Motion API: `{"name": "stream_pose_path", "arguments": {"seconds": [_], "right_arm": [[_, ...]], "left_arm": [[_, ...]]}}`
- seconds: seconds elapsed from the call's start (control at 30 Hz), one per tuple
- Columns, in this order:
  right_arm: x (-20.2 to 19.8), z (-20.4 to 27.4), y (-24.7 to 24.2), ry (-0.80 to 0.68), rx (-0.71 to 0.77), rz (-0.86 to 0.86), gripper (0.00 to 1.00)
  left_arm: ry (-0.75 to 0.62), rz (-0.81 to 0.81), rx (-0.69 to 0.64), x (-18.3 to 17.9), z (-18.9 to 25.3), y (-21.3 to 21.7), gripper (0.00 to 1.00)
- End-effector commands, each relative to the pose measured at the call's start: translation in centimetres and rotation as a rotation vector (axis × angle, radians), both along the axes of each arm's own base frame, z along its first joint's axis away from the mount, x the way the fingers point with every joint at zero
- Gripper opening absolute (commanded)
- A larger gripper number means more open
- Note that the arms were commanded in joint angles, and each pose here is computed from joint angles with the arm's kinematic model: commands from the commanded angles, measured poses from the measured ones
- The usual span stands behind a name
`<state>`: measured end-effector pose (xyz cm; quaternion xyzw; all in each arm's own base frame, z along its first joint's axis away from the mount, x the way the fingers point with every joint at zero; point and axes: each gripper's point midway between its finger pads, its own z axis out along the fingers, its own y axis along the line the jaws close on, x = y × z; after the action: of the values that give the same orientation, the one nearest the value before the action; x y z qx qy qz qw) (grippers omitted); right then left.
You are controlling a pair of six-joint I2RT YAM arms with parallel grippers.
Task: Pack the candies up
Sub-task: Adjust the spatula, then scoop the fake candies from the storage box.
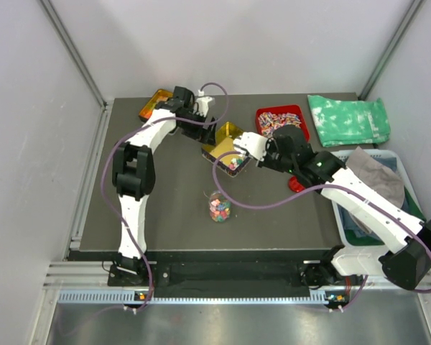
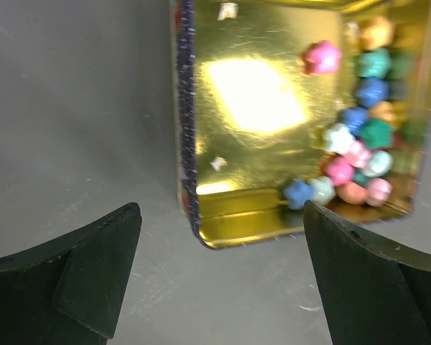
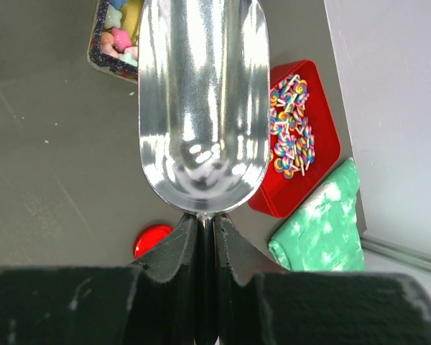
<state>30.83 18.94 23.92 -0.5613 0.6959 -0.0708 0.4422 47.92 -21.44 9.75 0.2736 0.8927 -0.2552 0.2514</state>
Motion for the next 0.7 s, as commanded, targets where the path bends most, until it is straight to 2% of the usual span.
{"name": "stream_pose_path", "arguments": {"seconds": [0.0,0.1,0.17,0.27,0.57,0.6,0.67], "right_arm": [[0.2,3.9,-0.6,-0.077,0.049,-0.017,0.0],[0.0,4.0,-0.7,-0.071,0.043,-0.012,0.0],[-0.1,3.9,-0.8,-0.066,0.036,-0.01,0.0],[-0.3,4.1,-1.0,-0.066,0.025,-0.01,0.0],[-0.5,5.4,-2.0,-0.076,-0.007,-0.021,0.0],[-0.6,5.3,-2.1,-0.073,-0.019,-0.023,0.0],[-0.6,5.1,-2.7,-0.073,-0.053,-0.03,0.0]], "left_arm": [[-0.13,0.032,0.128,2.2,-0.1,0.4,0.99],[-0.157,0.025,0.188,2.1,-1.1,0.3,0.98],[-0.152,0.014,0.193,1.9,-1.6,-0.1,0.9],[-0.144,0.008,0.199,1.8,-2.2,-0.2,0.71],[-0.149,-0.006,0.227,1.8,-2.9,-0.6,0.3],[-0.144,-0.005,0.233,1.8,-3.1,-0.5,0.2],[-0.141,-0.019,0.241,1.6,-3.2,-0.7,0.1]]}}
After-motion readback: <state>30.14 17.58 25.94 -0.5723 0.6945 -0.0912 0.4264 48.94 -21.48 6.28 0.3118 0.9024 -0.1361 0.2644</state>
